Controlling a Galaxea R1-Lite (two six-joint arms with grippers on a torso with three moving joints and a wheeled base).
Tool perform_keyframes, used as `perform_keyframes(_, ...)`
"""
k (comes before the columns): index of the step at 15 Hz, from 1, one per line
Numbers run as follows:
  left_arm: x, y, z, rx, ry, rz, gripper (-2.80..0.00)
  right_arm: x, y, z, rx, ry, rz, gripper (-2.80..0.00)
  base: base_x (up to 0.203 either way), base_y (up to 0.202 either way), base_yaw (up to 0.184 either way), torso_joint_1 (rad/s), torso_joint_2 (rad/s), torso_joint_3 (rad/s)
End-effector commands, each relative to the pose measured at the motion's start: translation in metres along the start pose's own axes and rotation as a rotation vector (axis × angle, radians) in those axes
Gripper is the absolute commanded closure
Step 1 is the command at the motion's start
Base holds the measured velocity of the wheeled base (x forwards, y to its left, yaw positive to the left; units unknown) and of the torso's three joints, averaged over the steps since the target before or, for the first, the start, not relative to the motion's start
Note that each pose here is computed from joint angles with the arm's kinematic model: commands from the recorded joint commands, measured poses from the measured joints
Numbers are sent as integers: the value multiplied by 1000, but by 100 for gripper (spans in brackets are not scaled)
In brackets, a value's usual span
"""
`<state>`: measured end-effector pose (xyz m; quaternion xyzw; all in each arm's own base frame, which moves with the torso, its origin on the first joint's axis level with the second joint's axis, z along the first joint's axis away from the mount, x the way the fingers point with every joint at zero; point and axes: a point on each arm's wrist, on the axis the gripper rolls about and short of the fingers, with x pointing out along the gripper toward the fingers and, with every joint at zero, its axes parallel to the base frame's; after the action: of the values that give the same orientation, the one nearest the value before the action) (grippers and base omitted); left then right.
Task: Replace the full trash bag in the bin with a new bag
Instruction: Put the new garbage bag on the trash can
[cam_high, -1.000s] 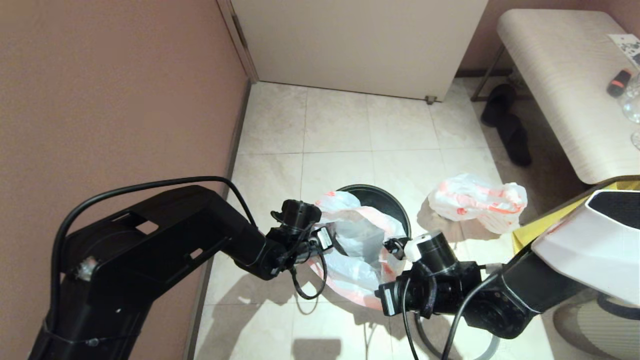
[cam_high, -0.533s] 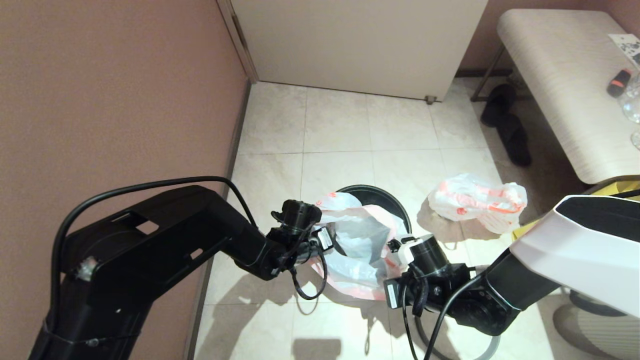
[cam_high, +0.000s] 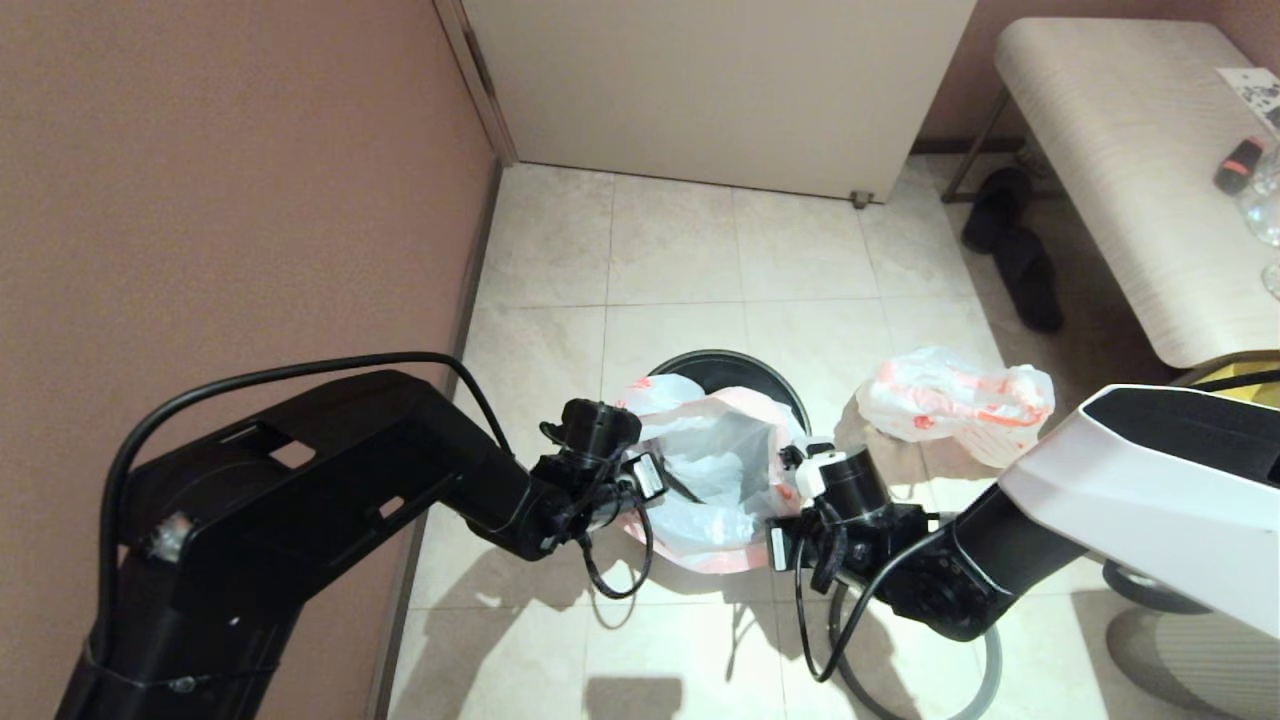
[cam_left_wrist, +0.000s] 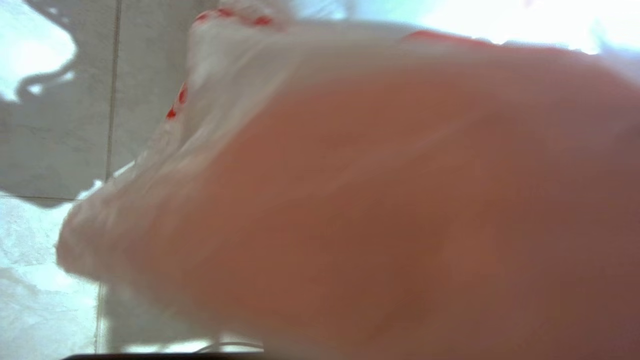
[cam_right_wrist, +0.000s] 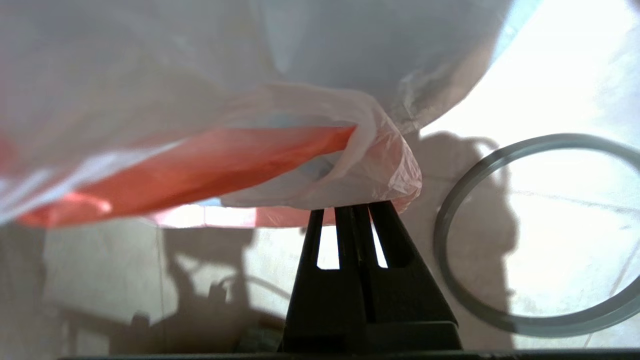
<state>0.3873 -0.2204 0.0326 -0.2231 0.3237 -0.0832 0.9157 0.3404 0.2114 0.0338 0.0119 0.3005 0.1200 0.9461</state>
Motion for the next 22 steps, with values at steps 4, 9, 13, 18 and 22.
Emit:
perform_keyframes(4,0,-1,-3,1,6,-1,0,0,-2,13,23,-99,-81,0,0,0,0,0,0,0)
perform_keyframes(9,-1,0,-4,3,21,-14,0,11,-4,25,29,-162,-173,0,0,0,0,0,0,0)
perform_keyframes(13,3,1,-6,4,17,-15,0,-18,0,24,15,-171,-206,0,0,0,0,0,0,0)
perform_keyframes(18,3,2,-5,-1,3,-26,0,-52,4,16,-10,-118,-37,0,0,0,0,0,0,0)
perform_keyframes(22,3,3,-5,-2,4,-25,0,-60,6,13,-32,-60,149,0,0,0,0,0,0,0)
